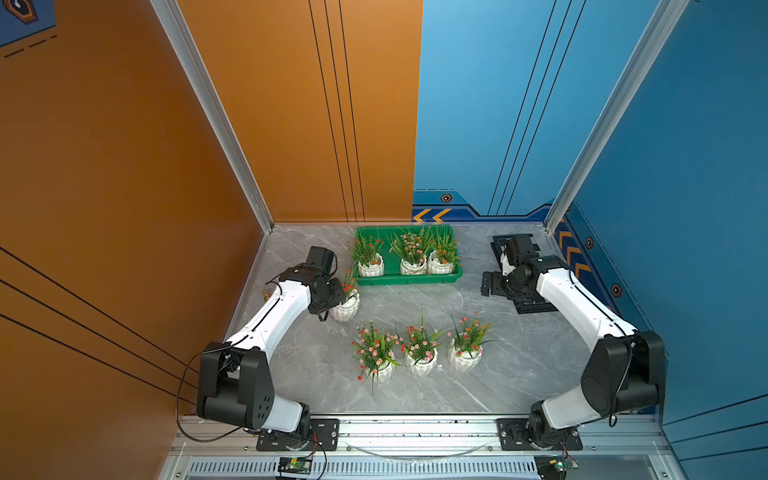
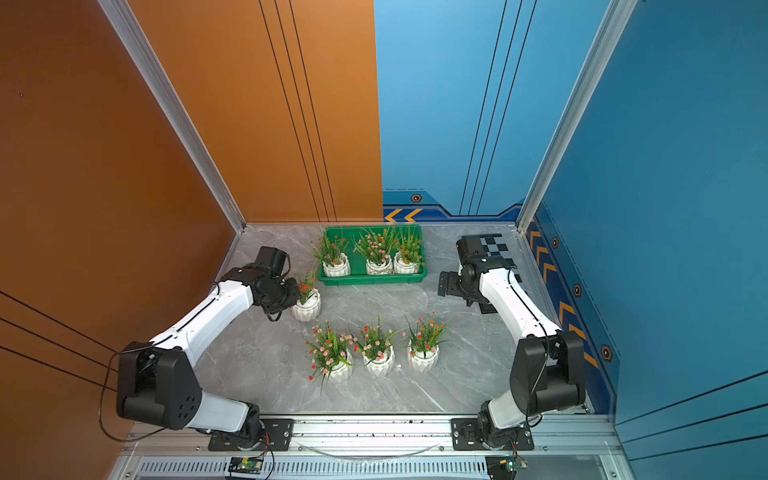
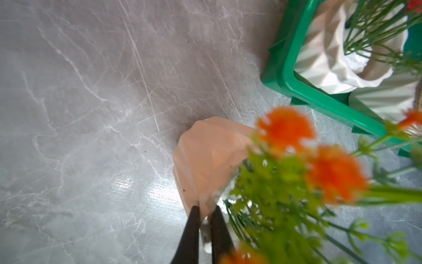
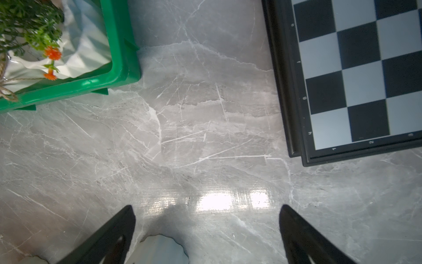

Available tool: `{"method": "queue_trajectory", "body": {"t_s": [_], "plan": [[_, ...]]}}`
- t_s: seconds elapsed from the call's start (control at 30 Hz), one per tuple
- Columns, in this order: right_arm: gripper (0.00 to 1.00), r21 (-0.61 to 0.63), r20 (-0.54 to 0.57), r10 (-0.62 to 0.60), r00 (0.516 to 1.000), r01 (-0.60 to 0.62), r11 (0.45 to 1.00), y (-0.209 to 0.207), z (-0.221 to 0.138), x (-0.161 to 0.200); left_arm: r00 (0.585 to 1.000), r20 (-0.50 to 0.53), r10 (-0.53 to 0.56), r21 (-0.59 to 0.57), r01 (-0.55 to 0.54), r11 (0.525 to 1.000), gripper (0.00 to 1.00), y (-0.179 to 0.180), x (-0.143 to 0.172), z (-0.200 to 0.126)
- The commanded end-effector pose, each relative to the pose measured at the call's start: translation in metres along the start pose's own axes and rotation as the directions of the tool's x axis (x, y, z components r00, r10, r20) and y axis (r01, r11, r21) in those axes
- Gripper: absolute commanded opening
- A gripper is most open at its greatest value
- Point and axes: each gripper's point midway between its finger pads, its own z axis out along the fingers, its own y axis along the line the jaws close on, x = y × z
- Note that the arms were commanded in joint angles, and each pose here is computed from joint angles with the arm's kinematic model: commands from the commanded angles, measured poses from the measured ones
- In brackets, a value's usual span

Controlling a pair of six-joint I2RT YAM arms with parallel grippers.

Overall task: Put the potted gypsophila into the storage box
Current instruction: Pick up the baby's breath potted plant from the center of the board, then place the baby's breath potted plant at the storage box.

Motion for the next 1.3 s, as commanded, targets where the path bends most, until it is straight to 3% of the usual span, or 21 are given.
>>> {"method": "queue_trajectory", "body": {"t_s": [0.0,0.7,1.27], "plan": [[0.99,-0.007,-0.008,0.001,1.000,-0.001,1.000,0.001,0.002,0.002,0.999,0.030,-0.015,0.059,0.013,0.998,0.00,-0.002,-0.008,-0.014],[0.99,-0.006,-0.016,-0.003,1.000,0.003,1.000,0.001,0.006,0.002,0.988,0.074,-0.136,0.108,0.128,0.986,0.00,0.022,-0.055,-0.020],[1.00,-0.008,-0.038,-0.010,0.999,0.009,1.000,0.004,0.016,-0.002,0.978,0.139,-0.157,0.157,0.135,0.978,0.00,0.004,-0.132,-0.021]]}}
